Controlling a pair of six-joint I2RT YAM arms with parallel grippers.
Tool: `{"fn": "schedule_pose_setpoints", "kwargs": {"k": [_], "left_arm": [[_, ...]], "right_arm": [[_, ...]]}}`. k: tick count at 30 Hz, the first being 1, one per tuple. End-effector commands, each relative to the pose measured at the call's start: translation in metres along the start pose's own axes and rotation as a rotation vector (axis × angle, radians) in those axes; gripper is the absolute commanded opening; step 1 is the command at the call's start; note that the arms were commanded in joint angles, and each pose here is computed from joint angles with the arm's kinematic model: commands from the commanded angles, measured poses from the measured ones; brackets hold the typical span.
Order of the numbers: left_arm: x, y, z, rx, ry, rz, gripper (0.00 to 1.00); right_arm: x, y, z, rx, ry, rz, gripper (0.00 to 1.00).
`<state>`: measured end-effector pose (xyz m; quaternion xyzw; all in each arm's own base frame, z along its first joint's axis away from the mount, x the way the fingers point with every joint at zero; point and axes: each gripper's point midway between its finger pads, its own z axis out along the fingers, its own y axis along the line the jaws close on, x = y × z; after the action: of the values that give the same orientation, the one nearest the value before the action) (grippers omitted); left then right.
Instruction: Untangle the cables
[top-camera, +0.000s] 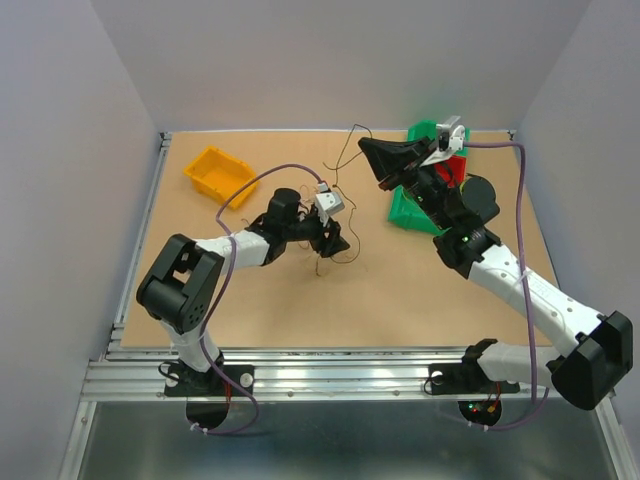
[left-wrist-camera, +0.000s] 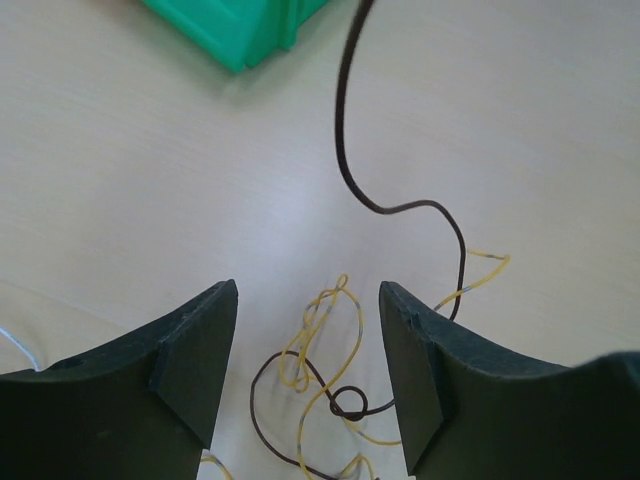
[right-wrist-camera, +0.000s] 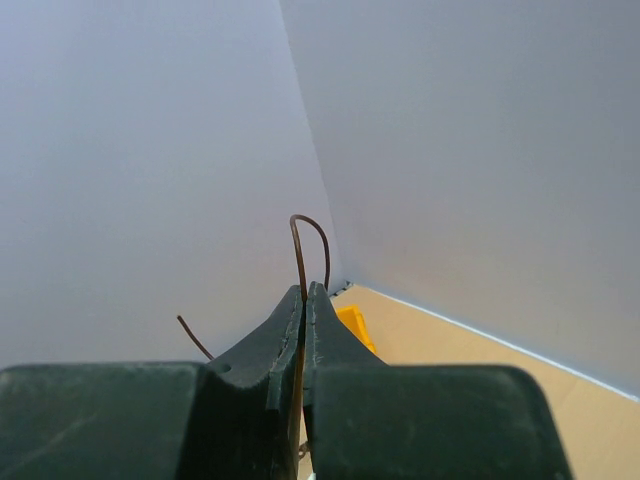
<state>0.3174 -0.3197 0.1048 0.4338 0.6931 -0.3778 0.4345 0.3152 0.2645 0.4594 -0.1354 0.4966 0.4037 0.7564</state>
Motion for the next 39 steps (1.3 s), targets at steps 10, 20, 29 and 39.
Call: {"fn": "schedule_pose_setpoints", "kwargs": {"k": [10,20,29,39], "left_arm": [[-0.068,-0.02,0.006,0.159,-0.143,-0.014,0.66],[-0.083,-0.018,0.015,0.183,-0.167,-0.102,0.42],[-0.11,-0.031,-0.004,0.192,-0.22,-0.046,0.13],[-0.123,0.003,-0.037,0.038,-0.263,-0.029,0.0]], "right_arm": [[-0.035,0.011,0.004,-0.034,-0.121,-0.021,0.0],[-0.03,0.01,0.005,-0.037,-0.122,-0.026,0.0],[-0.015,0.005,-0.007,-0.011,-0.097,-0.003,0.01],[0.002,-0.018,-0.038,0.112,-0.08,-0.006,0.0]]}}
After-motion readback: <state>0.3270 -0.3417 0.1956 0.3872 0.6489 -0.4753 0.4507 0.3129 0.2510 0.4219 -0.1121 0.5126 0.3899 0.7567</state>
